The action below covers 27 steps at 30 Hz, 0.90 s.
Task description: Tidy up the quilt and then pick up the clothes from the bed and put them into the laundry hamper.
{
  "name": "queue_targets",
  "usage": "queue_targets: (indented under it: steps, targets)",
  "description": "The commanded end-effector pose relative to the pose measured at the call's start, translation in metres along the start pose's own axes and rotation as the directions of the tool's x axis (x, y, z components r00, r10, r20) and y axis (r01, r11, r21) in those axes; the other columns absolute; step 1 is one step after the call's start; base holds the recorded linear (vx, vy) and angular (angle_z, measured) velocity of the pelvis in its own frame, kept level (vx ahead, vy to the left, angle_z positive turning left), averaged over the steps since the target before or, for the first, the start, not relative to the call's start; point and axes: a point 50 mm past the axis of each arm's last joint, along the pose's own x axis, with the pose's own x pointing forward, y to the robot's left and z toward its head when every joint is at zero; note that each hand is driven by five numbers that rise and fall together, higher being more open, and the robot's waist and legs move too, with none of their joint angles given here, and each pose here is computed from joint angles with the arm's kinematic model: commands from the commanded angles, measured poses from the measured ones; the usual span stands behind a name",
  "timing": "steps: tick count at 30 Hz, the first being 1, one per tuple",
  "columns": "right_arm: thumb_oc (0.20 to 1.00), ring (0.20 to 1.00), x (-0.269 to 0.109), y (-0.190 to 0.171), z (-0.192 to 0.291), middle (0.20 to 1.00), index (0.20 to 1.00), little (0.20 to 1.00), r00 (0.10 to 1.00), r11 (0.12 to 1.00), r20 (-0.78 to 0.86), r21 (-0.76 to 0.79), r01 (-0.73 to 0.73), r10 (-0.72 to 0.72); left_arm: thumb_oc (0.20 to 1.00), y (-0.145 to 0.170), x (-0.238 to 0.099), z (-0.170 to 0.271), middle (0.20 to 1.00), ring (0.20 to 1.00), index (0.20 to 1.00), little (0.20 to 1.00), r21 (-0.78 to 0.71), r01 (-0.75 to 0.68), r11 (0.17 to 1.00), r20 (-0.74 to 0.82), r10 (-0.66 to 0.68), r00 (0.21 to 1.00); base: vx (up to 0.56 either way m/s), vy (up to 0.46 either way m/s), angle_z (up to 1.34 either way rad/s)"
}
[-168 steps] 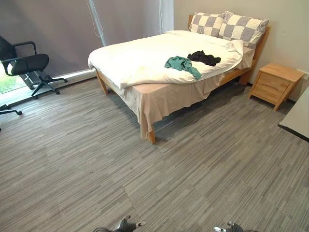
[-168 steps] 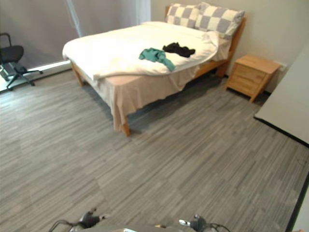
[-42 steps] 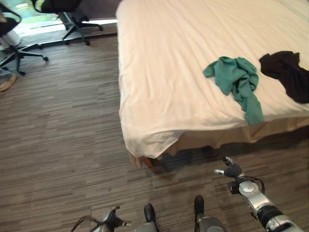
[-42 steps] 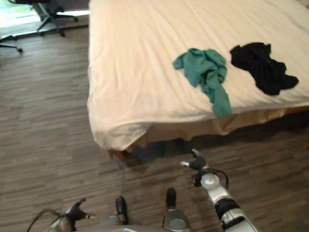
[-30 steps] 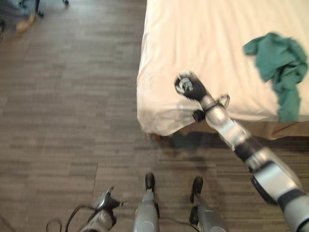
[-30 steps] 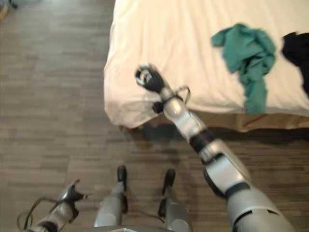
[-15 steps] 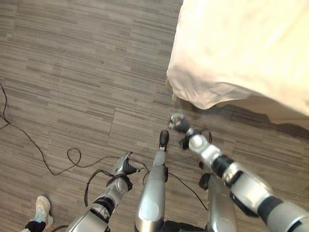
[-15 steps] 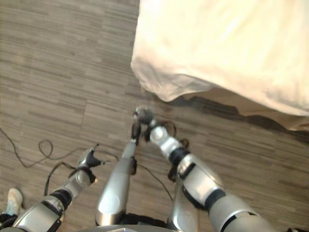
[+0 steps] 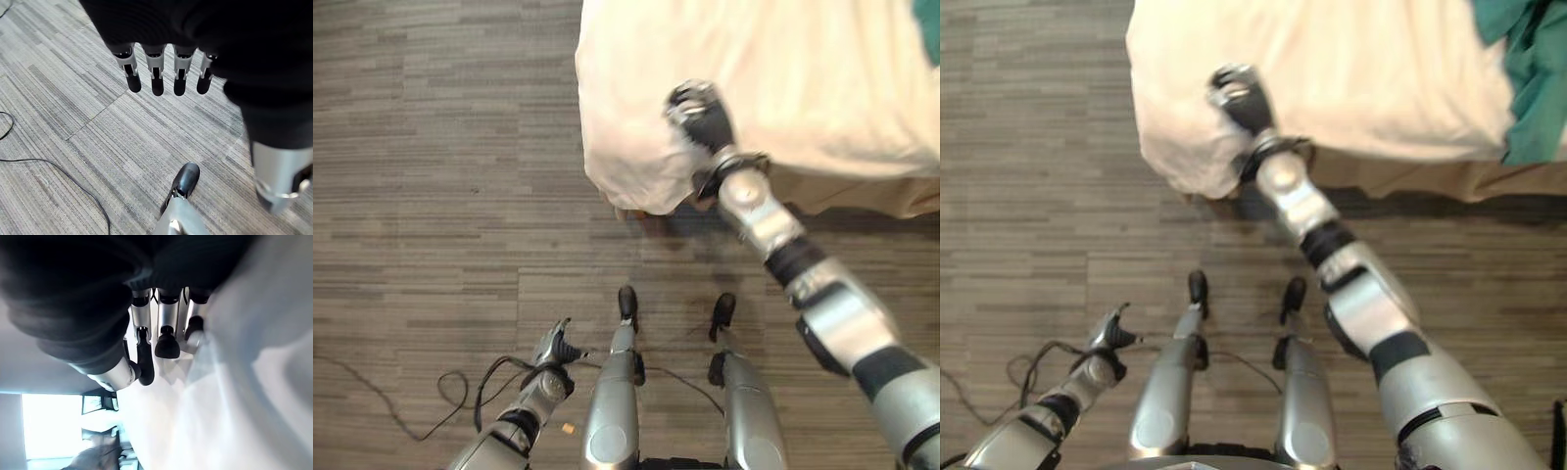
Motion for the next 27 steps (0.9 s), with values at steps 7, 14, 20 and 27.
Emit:
queue_targets:
  steps: [7,14,20,27]
  targets:
    - [0.200,0.200,-0.163,-0.082,-0.161,0.200,0.200,0.200,0.745,0.898,-0.559,0.004,0.441,-0.363,1.000,-0.014,-0.014,-0.034,1.000,1.000,1.000,1.000,0.119,0.057,0.991,-0.112,-0.044,0.993,0.10,0.087,-0.11]
    - [1.000,1.000,-0.341,-0.091,-0.217,1.000,1.000,1.000,0.347,0.919,-0.885,-0.189,0.345,-0.312,1.000,0.003,-0.013,-0.044,1.000,1.000,1.000,1.000,0.048,0.047,0.998,-0.166,-0.038,0.985,0.23,0.107,-0.50]
    - [1.000,1.000,-0.426,-0.059,-0.225,1.000,1.000,1.000,0.065,0.984,-0.984,-0.163,0.070,-0.168,1.000,-0.006,-0.021,-0.055,1.000,1.000,1.000,1.000,0.105,0.117,0.988,-0.182,-0.096,0.979,0.30,-0.106,-1.76]
    - [1.000,1.000,-0.422,-0.044,-0.226,1.000,1.000,1.000,0.095,0.975,-0.992,-0.104,-0.198,-0.086,1.000,-0.018,-0.029,-0.057,1.000,1.000,1.000,1.000,-0.074,0.047,0.996,-0.197,-0.061,0.979,0.33,-0.060,-2.04]
